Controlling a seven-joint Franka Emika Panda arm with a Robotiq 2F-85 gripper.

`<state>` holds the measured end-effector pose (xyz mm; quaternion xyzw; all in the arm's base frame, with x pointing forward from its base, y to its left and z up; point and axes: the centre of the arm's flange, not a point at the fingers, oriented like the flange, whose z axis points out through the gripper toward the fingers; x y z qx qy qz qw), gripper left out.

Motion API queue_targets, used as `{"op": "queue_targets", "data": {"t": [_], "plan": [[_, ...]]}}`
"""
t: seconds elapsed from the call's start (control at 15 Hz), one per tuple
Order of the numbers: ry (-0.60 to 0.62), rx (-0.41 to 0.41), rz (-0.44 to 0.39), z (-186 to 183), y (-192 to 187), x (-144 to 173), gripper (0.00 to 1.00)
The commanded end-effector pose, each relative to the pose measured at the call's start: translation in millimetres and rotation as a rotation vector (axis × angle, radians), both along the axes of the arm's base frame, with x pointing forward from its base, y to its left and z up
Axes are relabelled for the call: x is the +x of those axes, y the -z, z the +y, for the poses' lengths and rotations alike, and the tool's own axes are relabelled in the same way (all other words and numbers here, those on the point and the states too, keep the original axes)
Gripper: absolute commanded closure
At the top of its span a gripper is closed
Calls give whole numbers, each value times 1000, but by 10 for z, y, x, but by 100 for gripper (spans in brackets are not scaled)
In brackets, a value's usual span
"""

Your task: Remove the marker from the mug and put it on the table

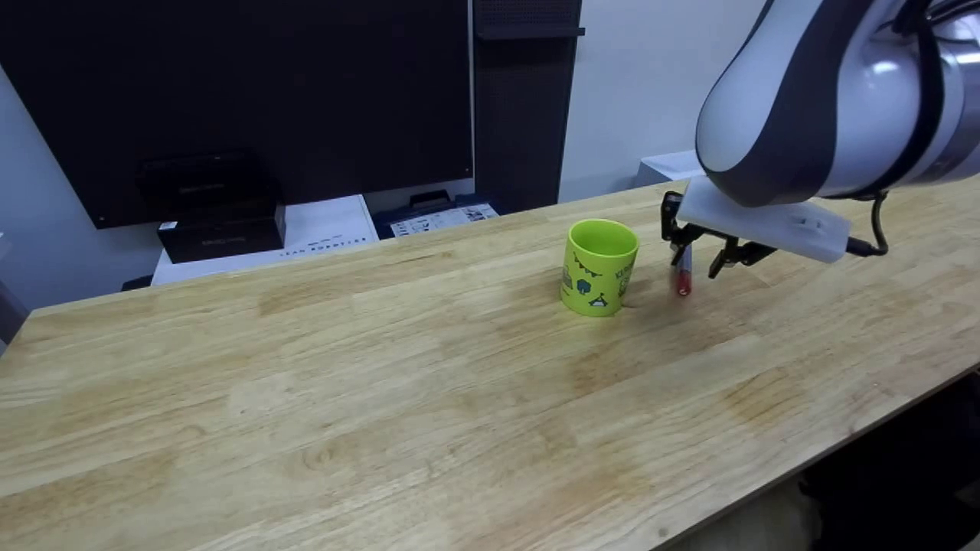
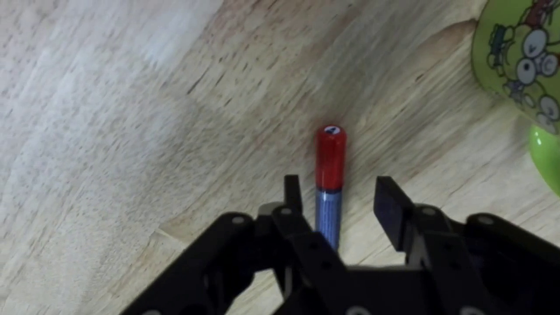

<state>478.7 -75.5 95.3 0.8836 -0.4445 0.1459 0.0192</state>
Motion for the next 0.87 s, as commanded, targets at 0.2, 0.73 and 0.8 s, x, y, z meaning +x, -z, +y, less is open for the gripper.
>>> {"op": "queue_targets", "data": {"t": [0.2, 0.73, 0.8], "plan": [[25, 100, 258, 22, -401, -34, 1], [-67, 27, 370, 149, -987, -55, 0], [-87, 24, 371, 178, -1043, -46, 0]]}}
